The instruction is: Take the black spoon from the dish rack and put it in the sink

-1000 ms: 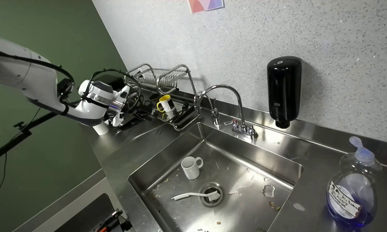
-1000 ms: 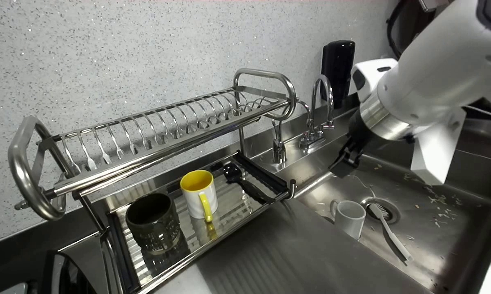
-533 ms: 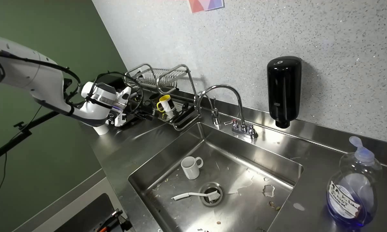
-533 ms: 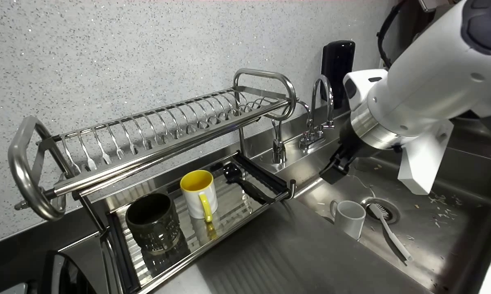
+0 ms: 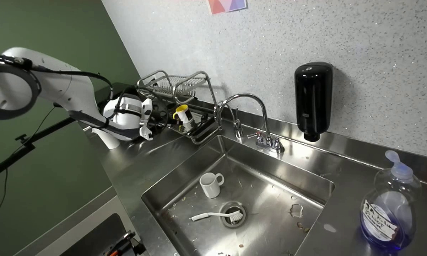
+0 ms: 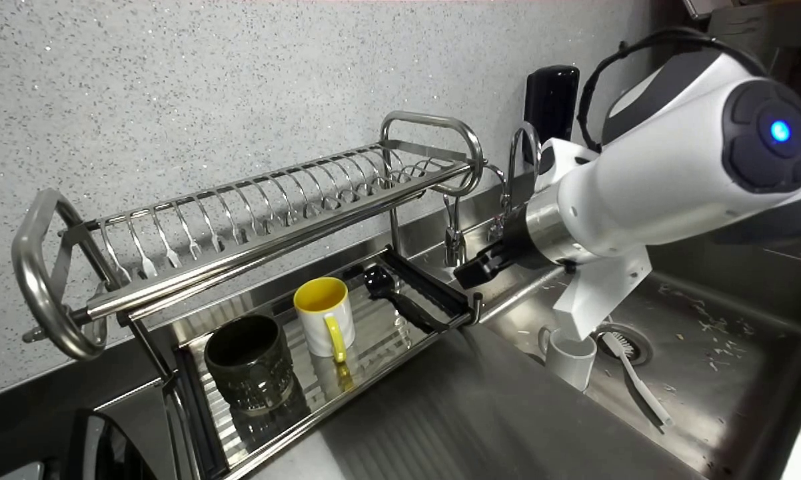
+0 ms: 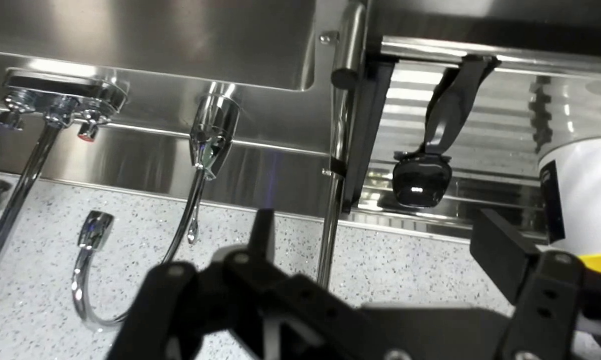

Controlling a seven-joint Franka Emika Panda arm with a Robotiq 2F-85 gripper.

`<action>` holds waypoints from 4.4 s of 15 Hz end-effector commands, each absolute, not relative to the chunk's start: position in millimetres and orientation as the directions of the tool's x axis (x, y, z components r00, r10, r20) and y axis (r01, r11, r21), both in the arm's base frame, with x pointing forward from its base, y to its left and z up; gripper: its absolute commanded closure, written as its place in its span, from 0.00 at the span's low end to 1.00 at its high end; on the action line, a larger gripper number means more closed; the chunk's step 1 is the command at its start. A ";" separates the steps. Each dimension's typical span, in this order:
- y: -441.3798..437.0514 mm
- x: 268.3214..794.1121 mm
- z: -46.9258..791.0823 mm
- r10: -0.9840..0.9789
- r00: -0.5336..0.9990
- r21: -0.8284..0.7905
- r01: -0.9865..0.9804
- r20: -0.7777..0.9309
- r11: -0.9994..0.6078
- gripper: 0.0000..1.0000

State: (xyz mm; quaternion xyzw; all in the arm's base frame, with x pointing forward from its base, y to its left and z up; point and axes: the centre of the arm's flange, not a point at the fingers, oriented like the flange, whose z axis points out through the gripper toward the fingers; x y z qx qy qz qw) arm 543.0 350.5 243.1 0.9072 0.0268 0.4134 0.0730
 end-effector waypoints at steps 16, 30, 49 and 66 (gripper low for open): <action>383.6 579.5 178.7 -0.012 0.589 0.040 -0.075 0.808 -0.996 0.00; 395.4 598.6 136.8 -0.078 0.596 -0.050 -0.064 0.800 -0.997 0.00; 403.3 603.3 119.1 -0.096 0.606 -0.073 -0.062 0.789 -0.995 0.91; 382.1 509.0 193.2 -0.113 0.601 0.028 -0.220 0.791 -0.975 0.95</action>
